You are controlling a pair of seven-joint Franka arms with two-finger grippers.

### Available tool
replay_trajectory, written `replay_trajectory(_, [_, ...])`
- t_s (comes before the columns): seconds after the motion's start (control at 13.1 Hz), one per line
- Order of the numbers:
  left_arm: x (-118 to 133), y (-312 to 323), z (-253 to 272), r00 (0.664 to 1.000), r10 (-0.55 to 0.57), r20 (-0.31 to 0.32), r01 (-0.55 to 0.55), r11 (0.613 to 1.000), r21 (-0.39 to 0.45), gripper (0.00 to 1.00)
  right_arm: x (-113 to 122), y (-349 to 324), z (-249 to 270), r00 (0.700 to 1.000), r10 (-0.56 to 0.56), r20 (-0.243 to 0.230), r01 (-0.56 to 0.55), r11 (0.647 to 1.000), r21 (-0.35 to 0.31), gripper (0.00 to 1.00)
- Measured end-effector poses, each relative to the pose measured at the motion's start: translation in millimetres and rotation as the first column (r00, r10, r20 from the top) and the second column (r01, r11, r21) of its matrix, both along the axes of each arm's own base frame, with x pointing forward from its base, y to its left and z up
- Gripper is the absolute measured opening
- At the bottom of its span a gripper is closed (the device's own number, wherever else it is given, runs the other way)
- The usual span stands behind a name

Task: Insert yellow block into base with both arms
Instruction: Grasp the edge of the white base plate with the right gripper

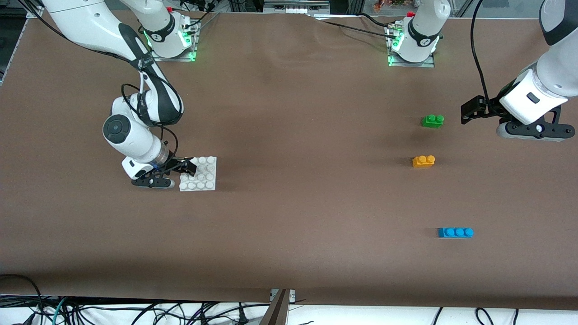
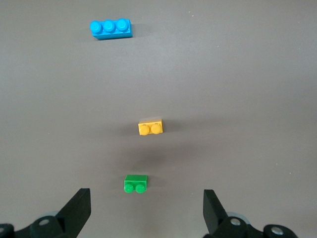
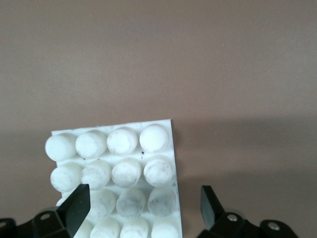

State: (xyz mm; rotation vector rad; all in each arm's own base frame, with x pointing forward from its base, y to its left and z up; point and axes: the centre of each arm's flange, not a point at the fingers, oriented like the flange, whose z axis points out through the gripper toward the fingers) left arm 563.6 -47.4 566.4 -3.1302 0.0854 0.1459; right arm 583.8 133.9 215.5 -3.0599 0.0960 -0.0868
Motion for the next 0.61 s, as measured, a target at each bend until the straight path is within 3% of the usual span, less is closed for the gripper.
replay_trajectory(0.23, [0.0, 0.0, 0.0, 1.0, 0.0, 0.0, 0.0, 1.0, 0.0, 1.0, -13.9, -1.5, -21.1, 1.0, -0.001, -0.005, 0.001, 1.0, 0.001, 0.99])
replay_trajectory(0.61, [0.0, 0.0, 0.0, 1.0, 0.0, 0.0, 0.0, 1.0, 0.0, 1.0, -15.4, -1.3, -32.3, 1.0, -0.003, -0.001, 0.003, 1.0, 0.005, 0.97])
